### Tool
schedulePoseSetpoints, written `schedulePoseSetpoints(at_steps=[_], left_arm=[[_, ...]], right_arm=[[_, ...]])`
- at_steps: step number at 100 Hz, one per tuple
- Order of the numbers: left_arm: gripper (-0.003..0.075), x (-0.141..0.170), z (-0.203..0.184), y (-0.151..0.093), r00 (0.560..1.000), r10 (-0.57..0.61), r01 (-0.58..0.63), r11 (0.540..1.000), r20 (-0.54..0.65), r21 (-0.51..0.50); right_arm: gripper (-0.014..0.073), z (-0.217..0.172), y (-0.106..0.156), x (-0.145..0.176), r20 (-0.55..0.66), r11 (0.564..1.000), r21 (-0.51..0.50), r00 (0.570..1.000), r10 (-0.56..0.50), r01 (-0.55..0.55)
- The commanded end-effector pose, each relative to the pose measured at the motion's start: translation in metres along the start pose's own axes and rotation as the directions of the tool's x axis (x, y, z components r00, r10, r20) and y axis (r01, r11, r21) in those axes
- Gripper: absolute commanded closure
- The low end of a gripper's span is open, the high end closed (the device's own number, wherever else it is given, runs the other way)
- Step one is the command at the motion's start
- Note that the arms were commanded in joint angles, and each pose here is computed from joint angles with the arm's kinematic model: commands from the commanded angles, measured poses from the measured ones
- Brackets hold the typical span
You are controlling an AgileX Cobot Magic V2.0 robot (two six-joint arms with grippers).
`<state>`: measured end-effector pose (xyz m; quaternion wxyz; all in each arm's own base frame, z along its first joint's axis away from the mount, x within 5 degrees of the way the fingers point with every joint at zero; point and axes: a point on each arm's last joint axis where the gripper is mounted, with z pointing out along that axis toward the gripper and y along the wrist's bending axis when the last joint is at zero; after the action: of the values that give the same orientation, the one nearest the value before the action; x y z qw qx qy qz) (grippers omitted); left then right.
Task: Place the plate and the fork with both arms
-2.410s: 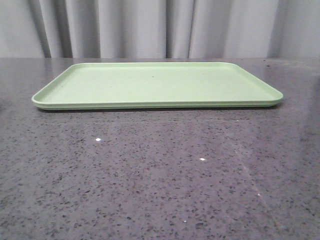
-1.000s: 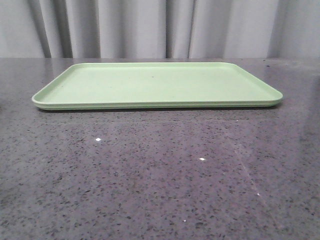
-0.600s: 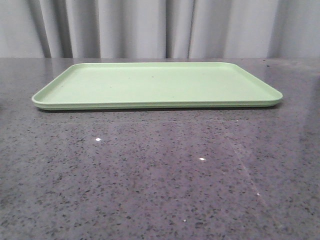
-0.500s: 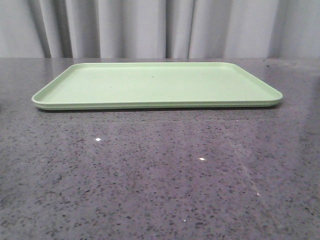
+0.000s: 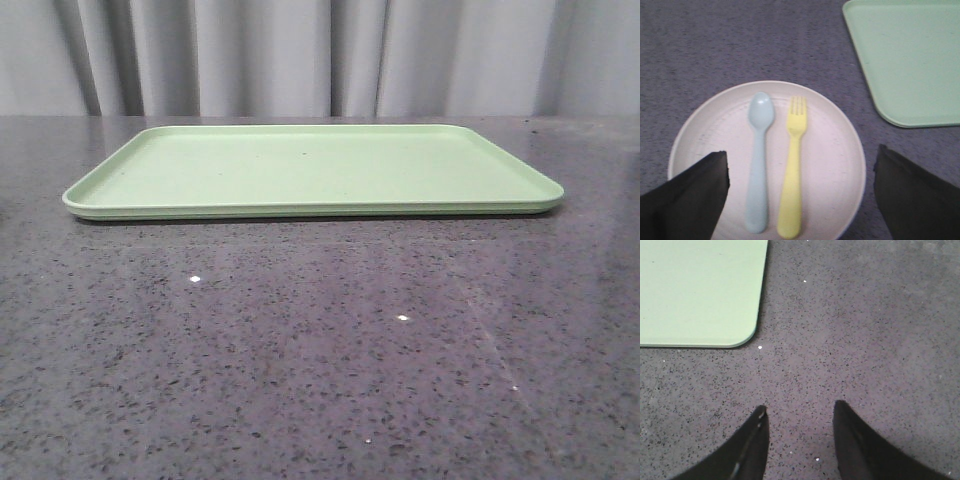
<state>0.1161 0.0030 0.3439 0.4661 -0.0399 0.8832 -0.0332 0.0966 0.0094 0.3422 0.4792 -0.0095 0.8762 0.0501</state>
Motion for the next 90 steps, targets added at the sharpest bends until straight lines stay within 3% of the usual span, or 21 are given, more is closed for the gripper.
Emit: schedulePoseSetpoints(at_steps=[1, 29, 90], left_arm=[[0.0143, -0.025, 0.002, 0.01, 0.997, -0.021, 0.027, 0.997, 0.074, -0.077], [0.0143, -0.048, 0.04, 0.044, 0.997, -0.009, -0.006, 0.983, -0.08, -0.184], [0.0143, -0.049, 0.115, 0.083, 0.932, -0.042, -0.03, 0.981, -0.359, -0.192]], right_arm=[[0.0266, -0.005, 0.0, -0.016, 0.097, 1.0, 0.006, 0.995, -0.002, 0.002], [0.0266, -0.005, 0.0, -0.016, 0.097, 1.0, 0.006, 0.995, -0.002, 0.002], [0.0266, -0.005, 0.0, -0.016, 0.096, 1.0, 0.006, 0.995, -0.003, 0.002]])
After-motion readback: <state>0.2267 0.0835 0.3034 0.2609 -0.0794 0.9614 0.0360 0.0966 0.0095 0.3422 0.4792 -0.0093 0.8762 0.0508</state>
